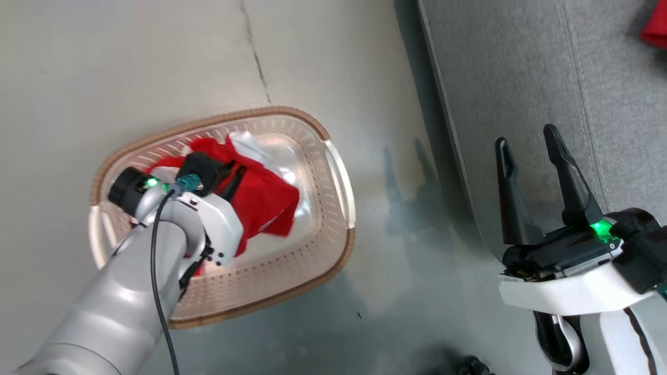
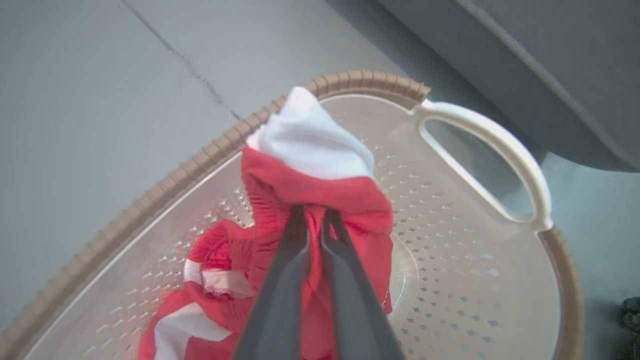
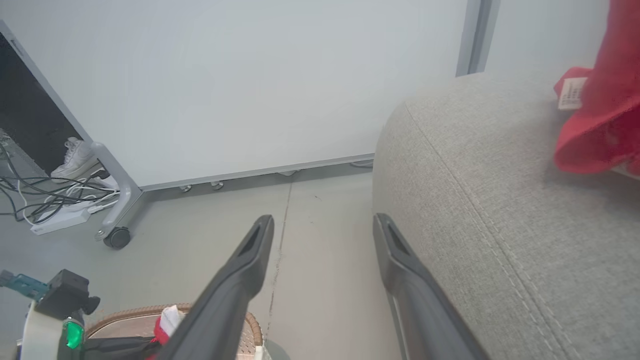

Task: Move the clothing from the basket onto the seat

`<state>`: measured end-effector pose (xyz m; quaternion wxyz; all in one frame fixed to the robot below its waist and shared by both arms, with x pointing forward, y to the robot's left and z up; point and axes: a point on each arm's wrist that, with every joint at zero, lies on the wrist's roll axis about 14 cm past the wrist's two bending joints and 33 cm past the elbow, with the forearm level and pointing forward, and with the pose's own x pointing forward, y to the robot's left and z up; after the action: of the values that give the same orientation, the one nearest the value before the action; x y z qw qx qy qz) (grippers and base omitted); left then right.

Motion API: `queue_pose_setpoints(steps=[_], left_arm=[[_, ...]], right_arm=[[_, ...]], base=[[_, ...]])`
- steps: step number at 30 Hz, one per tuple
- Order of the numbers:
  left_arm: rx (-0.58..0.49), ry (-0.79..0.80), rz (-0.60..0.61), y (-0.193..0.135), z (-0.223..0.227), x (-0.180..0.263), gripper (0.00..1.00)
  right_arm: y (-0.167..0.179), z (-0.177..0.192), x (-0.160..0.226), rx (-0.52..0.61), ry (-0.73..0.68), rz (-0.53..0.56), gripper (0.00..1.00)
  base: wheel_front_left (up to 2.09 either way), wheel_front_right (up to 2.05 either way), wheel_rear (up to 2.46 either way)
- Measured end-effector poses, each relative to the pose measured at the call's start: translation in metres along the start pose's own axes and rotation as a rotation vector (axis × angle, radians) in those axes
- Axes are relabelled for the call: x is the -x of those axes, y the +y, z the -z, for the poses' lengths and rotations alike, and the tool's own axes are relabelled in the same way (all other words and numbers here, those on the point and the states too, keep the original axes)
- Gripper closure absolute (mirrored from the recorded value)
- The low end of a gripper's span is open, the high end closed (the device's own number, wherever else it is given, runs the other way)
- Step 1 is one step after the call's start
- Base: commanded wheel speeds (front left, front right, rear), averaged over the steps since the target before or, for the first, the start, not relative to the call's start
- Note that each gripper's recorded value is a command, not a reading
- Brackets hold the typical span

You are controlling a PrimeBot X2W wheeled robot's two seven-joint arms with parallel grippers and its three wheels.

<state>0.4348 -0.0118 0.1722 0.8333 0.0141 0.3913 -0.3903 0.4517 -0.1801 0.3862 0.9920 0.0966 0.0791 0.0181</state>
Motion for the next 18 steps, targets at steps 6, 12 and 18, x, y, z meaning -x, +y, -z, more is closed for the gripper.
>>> queue_pose_setpoints(steps=[6,12,18], left_arm=[[0.032,-0.219,-0.042,-0.01,-0.068,0.038,1.0],[0.066,-0.395,-0.118,-0.013,-0.109,0.092,1.0],[0.077,-0.576,-0.23,-0.01,-0.144,0.161,1.0]], right_arm=[[0.017,-0.02,0.0,0.017,-0.025,-0.048,0.0],[0.034,-0.045,0.001,0.02,-0.058,-0.091,0.0],[0.05,-0.066,0.012,0.025,-0.08,-0.13,0.0]], base=[[0.0,0.0,0.0],[0.0,0.0,0.0],[0.0,0.0,0.0]])
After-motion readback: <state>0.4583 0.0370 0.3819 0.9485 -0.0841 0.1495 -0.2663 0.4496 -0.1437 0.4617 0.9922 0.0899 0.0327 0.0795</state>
